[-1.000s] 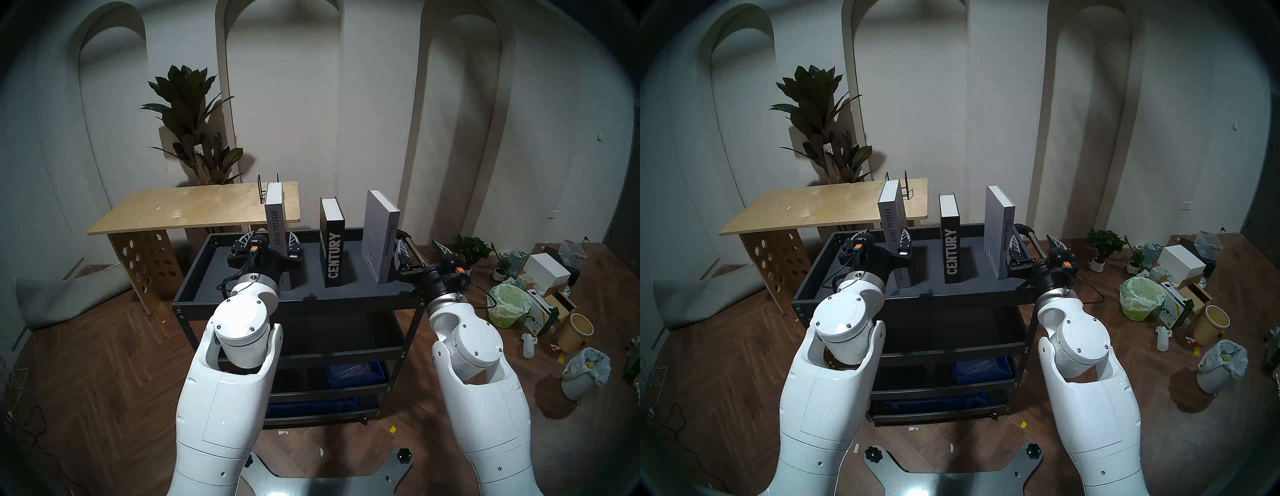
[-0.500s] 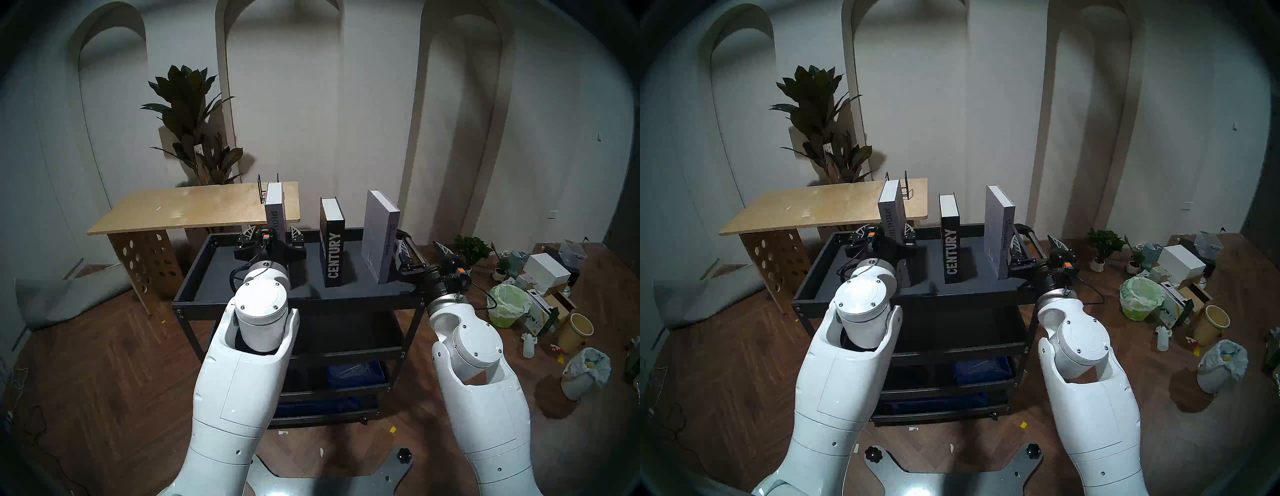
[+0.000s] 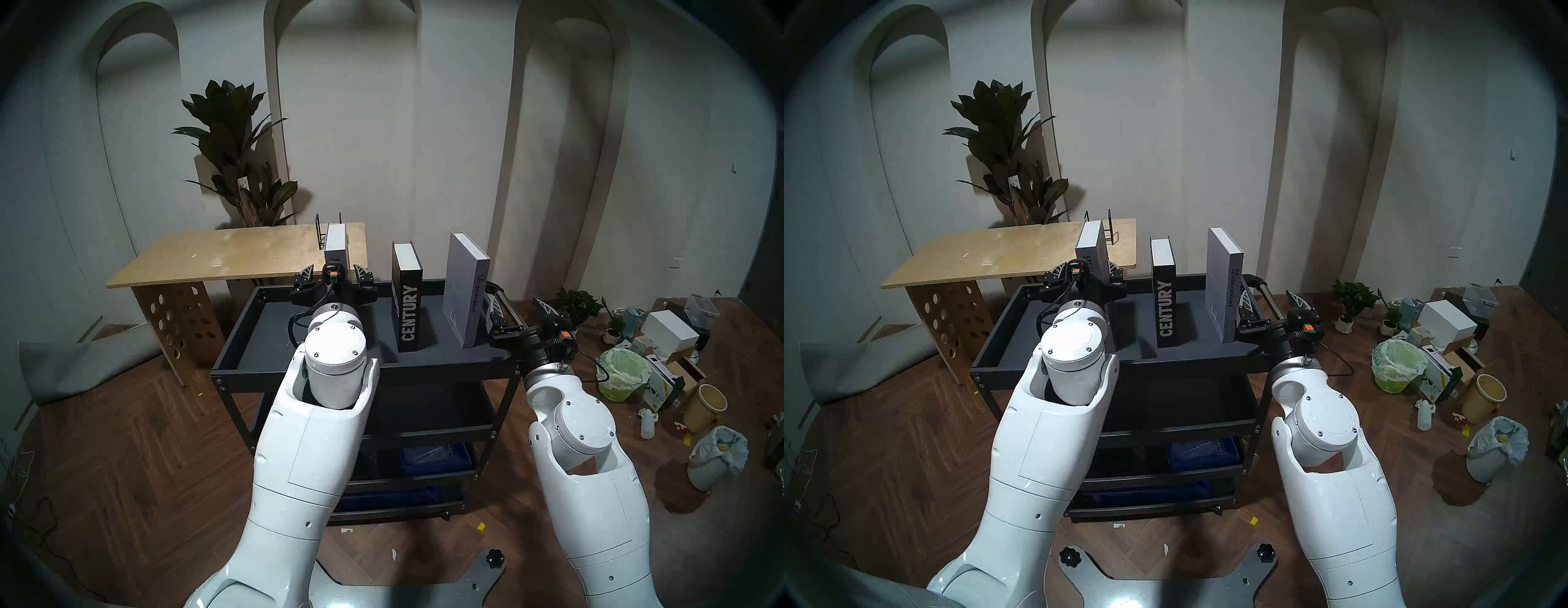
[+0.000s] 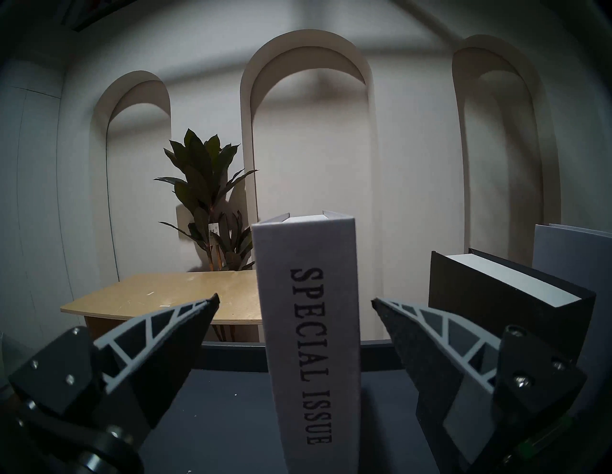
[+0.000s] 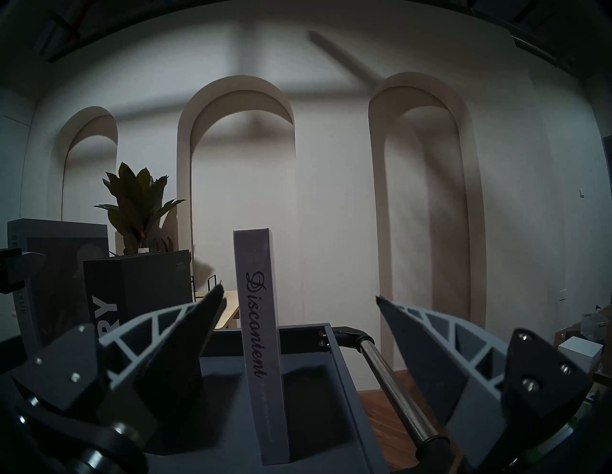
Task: Sort the books onto the shelf by size, largest to the left
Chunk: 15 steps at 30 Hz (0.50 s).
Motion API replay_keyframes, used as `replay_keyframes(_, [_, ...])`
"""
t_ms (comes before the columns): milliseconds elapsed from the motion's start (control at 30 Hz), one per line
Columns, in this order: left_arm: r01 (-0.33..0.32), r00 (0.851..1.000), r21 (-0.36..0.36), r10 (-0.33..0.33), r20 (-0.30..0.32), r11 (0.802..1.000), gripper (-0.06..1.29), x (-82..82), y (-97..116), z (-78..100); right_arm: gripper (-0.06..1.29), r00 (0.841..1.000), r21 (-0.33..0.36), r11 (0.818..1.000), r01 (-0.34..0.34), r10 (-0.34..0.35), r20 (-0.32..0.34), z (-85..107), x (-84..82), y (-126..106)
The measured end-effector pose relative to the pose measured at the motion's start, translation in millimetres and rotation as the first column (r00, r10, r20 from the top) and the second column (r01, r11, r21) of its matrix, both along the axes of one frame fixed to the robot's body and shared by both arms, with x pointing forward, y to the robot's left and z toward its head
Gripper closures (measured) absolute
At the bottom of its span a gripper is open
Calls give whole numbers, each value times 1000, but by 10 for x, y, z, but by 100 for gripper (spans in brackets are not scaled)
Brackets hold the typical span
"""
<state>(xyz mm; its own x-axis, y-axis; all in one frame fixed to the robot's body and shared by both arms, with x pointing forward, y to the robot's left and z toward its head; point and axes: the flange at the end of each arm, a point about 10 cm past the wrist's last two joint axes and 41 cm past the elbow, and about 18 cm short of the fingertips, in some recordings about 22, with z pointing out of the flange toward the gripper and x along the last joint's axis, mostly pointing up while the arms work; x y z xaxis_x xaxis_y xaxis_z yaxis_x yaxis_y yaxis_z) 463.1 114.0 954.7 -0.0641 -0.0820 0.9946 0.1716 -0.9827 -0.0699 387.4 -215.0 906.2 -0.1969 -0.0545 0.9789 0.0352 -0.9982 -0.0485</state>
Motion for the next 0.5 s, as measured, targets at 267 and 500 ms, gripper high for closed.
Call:
replay_keyframes(267, [-32,999,-23,32,15,999,-1,65,91,78,0,1000,0,1000,8,-8,3,-12,-8,-5])
replay_keyframes(500, [-10,1000,-60,11,13,998,-1,106,124,107,0,1000,-2,1000,13,-13,7,-15,-14,-11])
